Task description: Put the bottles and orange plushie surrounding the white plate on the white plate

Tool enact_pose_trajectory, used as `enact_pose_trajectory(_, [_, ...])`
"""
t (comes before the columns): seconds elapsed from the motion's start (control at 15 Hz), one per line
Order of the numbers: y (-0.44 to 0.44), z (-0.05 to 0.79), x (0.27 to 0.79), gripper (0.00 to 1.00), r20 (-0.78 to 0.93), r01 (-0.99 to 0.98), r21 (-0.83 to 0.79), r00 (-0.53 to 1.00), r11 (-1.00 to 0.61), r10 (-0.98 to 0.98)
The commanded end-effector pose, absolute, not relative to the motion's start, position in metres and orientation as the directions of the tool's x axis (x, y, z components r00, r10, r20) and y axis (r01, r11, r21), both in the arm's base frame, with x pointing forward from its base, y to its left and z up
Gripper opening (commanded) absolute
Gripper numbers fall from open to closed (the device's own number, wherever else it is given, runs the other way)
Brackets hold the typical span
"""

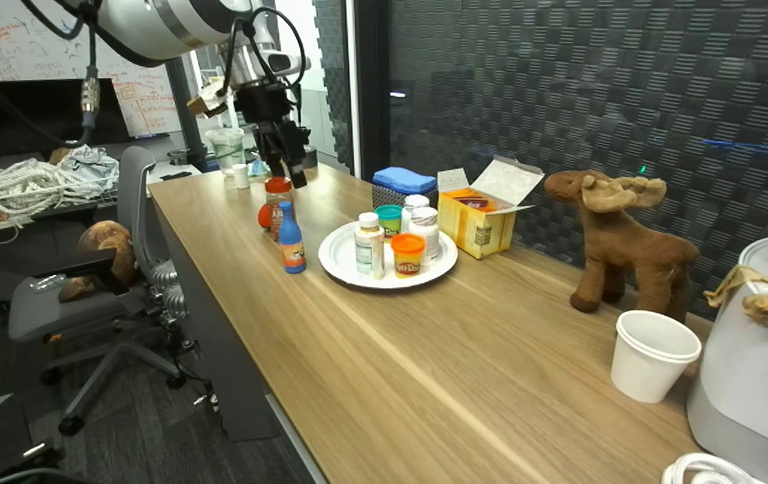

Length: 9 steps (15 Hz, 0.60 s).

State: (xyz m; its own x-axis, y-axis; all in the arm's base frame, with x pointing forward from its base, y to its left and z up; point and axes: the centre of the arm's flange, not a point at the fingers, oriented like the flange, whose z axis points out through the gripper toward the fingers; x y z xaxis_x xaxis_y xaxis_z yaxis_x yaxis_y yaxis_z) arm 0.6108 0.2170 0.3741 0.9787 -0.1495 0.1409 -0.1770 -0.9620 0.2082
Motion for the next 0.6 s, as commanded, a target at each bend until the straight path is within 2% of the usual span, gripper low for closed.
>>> enact_pose_trajectory(0.0, [0.2310,0.3820,0.6175,1.00,0.079,-0.199,0.145,0.979,-0.969,-0.189])
enact_pose_trajectory(0.53, [0.2351,0.3830,0.6178,1.00,0.065,-0.293,0.144,0.956,-0.945,-0.287])
